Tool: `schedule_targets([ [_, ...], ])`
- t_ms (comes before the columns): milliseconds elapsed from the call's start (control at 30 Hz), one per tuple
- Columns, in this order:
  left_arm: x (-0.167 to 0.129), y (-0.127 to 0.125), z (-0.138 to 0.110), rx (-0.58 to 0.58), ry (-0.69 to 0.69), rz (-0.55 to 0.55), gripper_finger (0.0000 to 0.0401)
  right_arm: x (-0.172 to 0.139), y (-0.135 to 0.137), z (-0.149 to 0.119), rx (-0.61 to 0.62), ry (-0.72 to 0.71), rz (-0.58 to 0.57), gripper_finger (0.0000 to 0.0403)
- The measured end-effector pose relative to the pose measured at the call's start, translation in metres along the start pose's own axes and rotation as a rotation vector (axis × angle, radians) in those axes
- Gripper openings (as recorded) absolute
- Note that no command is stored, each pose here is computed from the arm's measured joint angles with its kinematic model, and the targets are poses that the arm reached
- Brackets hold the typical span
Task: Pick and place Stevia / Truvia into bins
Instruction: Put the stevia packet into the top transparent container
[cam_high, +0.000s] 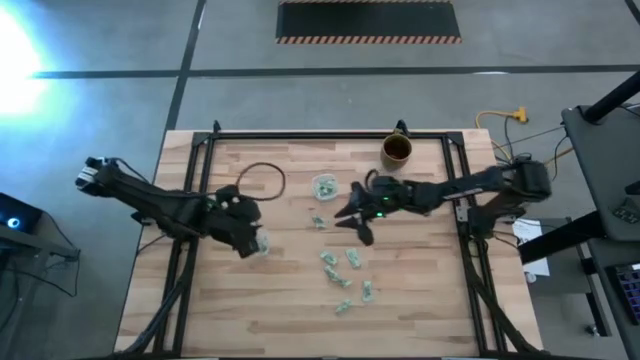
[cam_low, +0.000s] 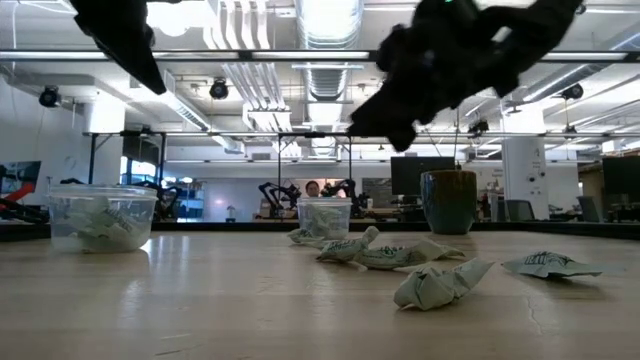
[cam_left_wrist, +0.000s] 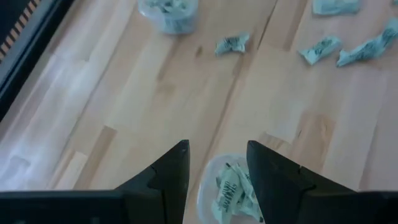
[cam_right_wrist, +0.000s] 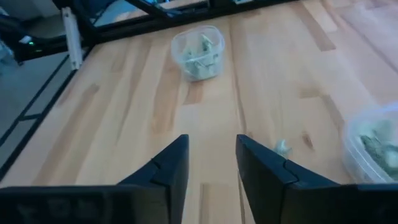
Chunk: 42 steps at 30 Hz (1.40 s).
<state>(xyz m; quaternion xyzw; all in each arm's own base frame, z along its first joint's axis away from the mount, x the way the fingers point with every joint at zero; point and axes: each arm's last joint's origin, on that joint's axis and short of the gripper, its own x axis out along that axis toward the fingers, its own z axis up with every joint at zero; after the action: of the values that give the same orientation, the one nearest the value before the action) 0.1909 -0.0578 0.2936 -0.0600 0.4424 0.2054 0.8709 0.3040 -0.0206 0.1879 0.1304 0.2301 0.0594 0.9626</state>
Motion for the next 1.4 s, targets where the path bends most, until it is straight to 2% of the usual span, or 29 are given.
schedule_targets([
  [267,-0.028,0.028,-0.012,-0.072,-0.121,-0.069,0.0144,0.056,-0.014,0.005,0.101,0.086,-0.021,0.0156],
  [433,-0.031,0.039,-0.023,-0.085,-0.141,-0.084,0.0144,0.074,-0.016,0.004,0.127,0.164,-0.138,0.0159],
  [667,-0.027,0.045,-0.035,-0.076,-0.14,-0.085,0.0144,0.082,-0.012,0.011,0.109,0.151,-0.287,0.0144],
  [800,-0.024,0.046,-0.039,-0.056,-0.141,-0.084,0.0144,0.082,-0.012,0.008,0.112,0.195,-0.352,0.0136],
  [1033,-0.024,0.045,-0.038,-0.018,-0.171,-0.098,0.0144,0.081,-0.012,0.0,0.161,0.212,-0.379,0.0127],
  [1300,-0.025,0.043,-0.034,0.006,-0.203,-0.113,0.0144,0.081,-0.009,-0.006,0.154,0.203,-0.383,0.0128],
  [1400,-0.025,0.042,-0.032,0.004,-0.217,-0.121,0.0144,0.08,-0.01,-0.007,0.163,0.184,-0.419,0.0126],
])
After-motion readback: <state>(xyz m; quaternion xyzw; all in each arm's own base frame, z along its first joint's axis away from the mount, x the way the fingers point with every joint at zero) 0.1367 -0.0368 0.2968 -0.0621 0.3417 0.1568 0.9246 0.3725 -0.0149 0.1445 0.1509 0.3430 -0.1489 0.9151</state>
